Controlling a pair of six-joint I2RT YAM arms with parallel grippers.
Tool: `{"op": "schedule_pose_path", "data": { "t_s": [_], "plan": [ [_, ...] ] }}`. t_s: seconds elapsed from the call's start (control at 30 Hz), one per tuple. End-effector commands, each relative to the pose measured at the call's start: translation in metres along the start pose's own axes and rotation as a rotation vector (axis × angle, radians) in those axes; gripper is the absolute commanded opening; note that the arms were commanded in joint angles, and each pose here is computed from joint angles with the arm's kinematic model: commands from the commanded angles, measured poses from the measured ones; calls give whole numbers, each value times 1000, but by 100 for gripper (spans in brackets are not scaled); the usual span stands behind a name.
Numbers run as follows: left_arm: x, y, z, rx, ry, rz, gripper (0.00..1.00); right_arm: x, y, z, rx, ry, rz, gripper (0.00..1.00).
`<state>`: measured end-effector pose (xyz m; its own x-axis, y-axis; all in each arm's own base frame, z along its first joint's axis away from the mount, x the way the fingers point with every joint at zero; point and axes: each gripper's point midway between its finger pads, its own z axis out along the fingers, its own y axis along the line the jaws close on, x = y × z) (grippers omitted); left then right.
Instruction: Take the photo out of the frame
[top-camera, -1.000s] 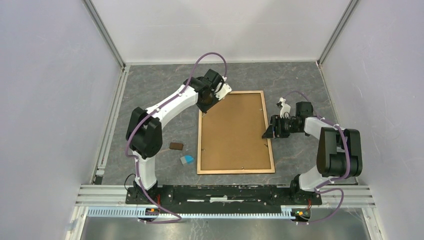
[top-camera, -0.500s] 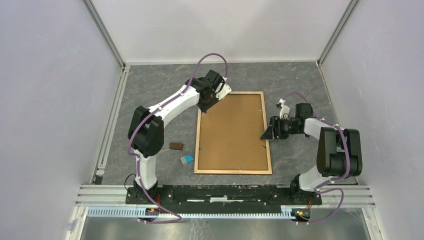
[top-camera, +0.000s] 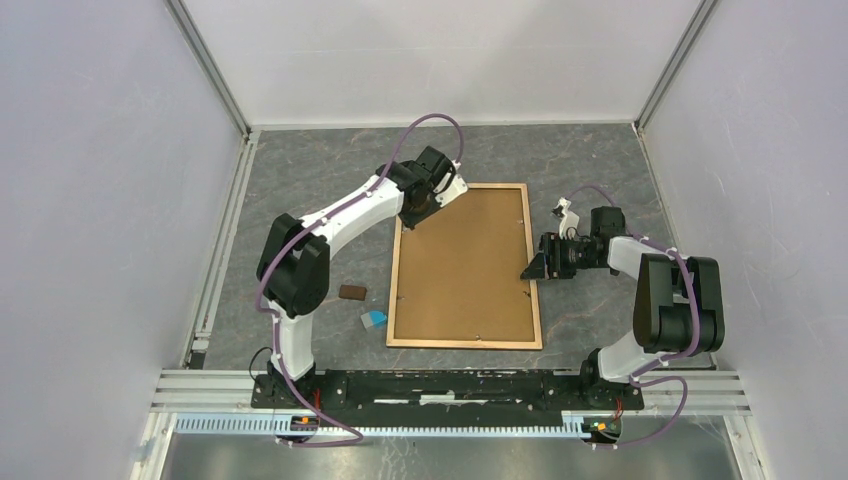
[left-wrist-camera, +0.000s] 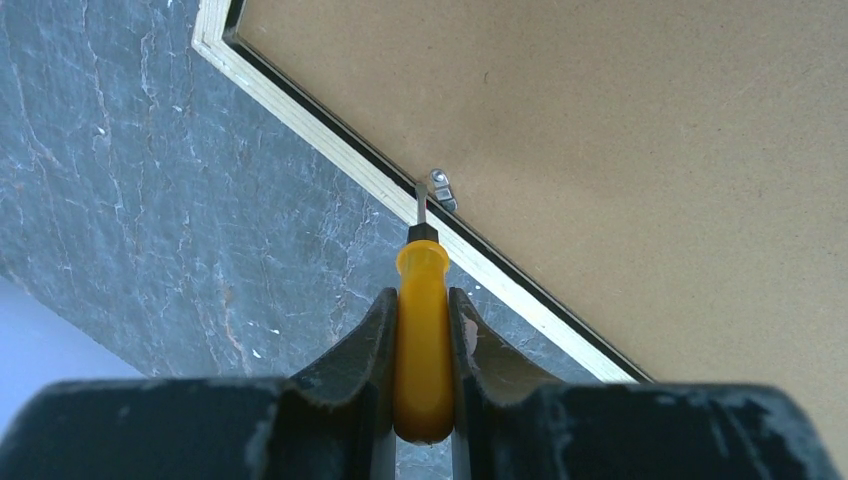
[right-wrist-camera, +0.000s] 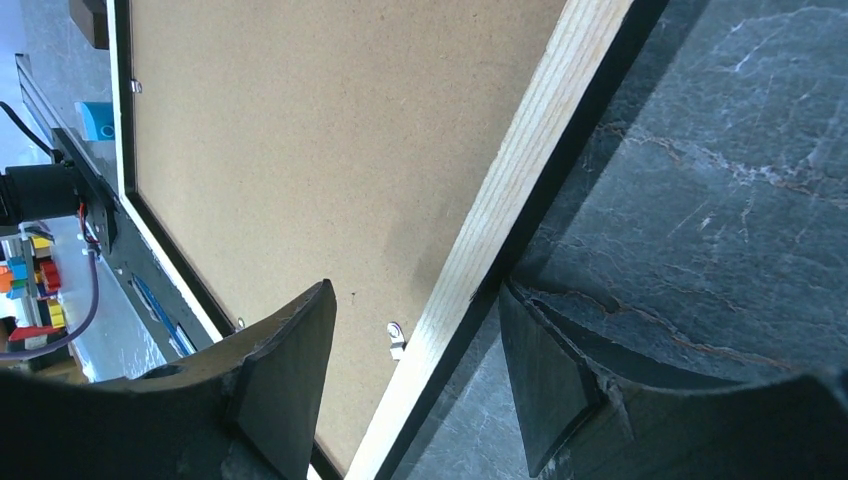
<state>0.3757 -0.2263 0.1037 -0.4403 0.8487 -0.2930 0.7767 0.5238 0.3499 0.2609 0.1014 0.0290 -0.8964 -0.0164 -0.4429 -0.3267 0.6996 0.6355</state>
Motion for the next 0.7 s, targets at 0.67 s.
{"op": "schedule_pose_path", "data": {
  "t_s": [0.67],
  "plan": [
    [-14, -23, -16, 104, -48, -32, 2, 37, -6, 5, 32, 82, 68, 69]
  ]
}}
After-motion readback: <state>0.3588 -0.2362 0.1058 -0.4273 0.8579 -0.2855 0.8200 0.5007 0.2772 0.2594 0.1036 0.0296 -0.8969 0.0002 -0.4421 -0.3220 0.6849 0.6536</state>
